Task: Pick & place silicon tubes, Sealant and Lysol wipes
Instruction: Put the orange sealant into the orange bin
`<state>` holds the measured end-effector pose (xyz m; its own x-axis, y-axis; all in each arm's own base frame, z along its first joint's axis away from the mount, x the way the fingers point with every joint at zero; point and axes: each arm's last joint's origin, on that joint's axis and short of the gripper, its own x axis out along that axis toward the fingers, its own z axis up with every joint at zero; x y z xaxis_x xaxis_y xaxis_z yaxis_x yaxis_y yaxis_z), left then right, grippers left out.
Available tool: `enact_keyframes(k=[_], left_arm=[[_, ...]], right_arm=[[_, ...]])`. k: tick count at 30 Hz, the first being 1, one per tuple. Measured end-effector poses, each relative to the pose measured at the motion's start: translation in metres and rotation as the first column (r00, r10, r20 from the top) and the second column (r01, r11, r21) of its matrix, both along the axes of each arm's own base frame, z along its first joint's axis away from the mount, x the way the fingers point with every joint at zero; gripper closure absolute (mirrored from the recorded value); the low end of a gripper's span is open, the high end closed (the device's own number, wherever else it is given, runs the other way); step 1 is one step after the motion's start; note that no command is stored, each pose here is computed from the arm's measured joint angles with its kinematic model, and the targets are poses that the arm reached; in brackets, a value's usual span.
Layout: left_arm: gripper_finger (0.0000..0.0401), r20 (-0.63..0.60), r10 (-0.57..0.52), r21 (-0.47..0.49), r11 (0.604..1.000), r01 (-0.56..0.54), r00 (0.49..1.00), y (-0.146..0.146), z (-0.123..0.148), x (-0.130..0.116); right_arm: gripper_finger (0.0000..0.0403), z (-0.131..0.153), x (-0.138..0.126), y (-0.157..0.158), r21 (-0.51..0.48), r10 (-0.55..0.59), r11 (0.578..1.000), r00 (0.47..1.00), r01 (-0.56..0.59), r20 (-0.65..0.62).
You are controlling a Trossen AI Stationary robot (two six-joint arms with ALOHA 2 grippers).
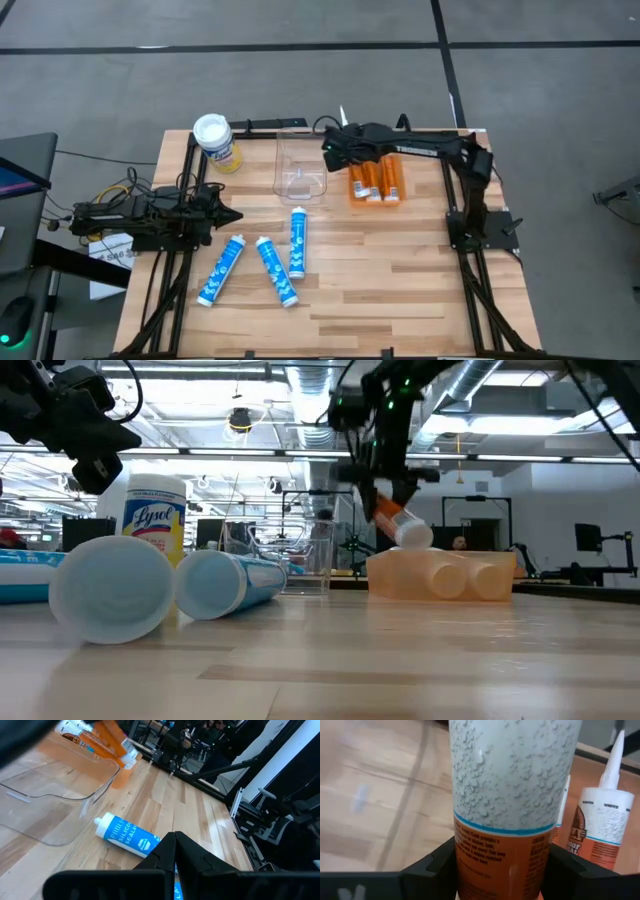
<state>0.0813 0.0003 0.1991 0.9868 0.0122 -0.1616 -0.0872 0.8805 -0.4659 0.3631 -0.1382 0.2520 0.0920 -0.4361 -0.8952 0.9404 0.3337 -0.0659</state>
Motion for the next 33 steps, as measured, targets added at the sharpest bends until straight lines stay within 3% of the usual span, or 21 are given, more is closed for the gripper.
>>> enact_keyframes(k=[12,20,33], left_arm=[[0.0401,-0.001,0.0,-0.001,1.0,0.0,1.0,0.0,0.0,0.0],[0.0401,-0.001,0.0,-0.001,1.0,0.0,1.0,0.0,0.0,0.0],[0.0401,-0.001,0.0,-0.001,1.0,0.0,1.0,0.0,0.0,0.0]], right_arm=[[0.0197,-0.033,0.008,-0.012,0.005,-0.032,0.999,0.995,0.033,-0.093],[0.0163,-0.032,0.007,-0.009,0.009,-0.026,1.0,0.995,0.027,-0.096],[0.0157,-0.032,0.007,-0.008,0.045,-0.011,0.999,0.995,0.015,-0.101]])
